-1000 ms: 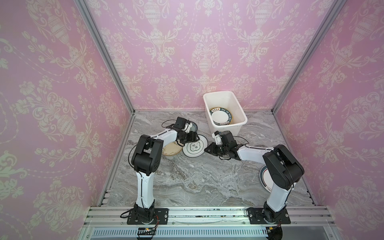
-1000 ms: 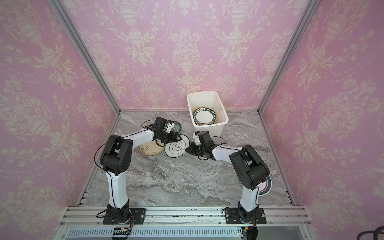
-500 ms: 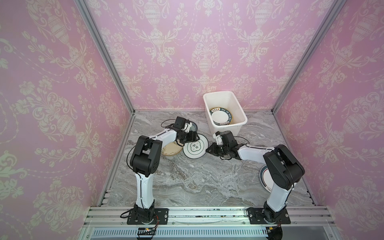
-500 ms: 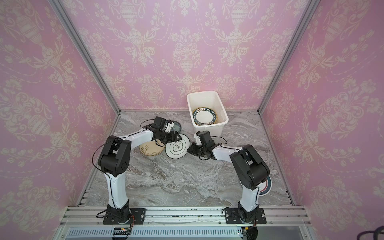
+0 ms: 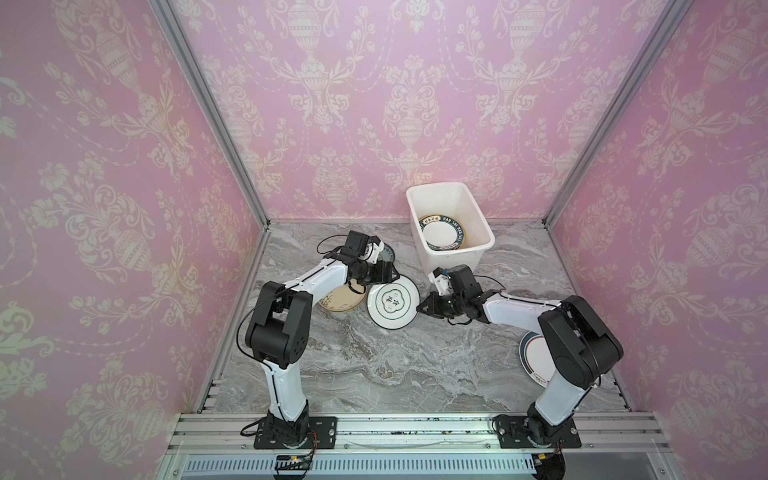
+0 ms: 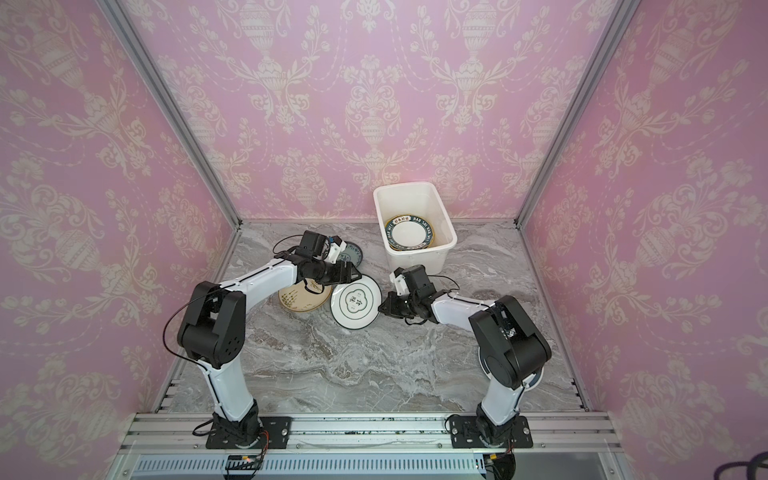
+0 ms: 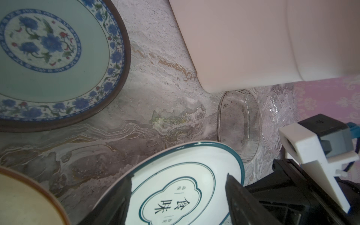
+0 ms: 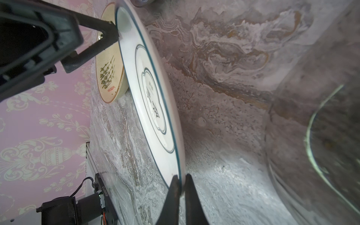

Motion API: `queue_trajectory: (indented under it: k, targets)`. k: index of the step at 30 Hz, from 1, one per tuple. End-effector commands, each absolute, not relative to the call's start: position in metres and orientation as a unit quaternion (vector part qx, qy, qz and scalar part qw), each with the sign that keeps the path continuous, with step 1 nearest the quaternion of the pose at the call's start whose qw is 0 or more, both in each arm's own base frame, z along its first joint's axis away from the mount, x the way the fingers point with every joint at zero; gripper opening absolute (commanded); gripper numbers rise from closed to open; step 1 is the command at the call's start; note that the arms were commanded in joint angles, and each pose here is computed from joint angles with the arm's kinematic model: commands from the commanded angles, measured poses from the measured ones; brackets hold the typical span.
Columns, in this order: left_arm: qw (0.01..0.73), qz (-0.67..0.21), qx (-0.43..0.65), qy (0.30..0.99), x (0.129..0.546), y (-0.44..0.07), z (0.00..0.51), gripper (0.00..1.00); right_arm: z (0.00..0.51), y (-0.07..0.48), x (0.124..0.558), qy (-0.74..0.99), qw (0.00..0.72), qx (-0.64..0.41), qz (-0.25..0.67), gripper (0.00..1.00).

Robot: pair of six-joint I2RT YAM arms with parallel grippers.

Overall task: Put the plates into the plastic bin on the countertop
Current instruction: 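Stand the white green-rimmed plate upright between both grippers, gripping opposite rims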

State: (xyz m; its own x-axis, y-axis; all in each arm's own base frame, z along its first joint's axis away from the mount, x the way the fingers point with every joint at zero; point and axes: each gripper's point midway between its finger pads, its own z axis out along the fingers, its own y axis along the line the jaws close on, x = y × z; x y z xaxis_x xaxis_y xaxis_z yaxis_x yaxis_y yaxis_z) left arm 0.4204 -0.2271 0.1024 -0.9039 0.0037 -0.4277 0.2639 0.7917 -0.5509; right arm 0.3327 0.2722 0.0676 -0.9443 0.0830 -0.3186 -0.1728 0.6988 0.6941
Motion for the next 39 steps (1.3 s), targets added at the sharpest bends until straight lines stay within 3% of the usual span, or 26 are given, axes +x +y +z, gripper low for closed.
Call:
queue_trajectory:
  k: [1, 10, 20, 32, 39]
  targets:
    - [0.217, -0.32, 0.105, 0.916, 0.412, -0.23, 0.113, 0.78, 0.076, 0.271, 0.319, 0.904, 0.165, -0.062, 0.389, 0.0]
    - [0.228, -0.347, 0.187, 0.89, 0.382, -0.232, 0.132, 0.79, 0.074, 0.259, 0.307, 0.91, 0.158, -0.074, 0.376, 0.0]
    - [0.196, -0.371, 0.198, 0.886, 0.326, -0.217, 0.132, 0.79, 0.067, 0.255, 0.29, 0.913, 0.132, -0.093, 0.374, 0.0]
    - [0.196, -0.408, 0.143, 0.88, 0.28, -0.187, 0.129, 0.8, 0.078, 0.26, 0.269, 0.891, 0.13, -0.135, 0.414, 0.0]
    - [0.156, -0.428, 0.097, 0.885, 0.261, -0.185, 0.088, 0.8, 0.087, 0.262, 0.264, 0.881, 0.13, -0.151, 0.429, 0.0]
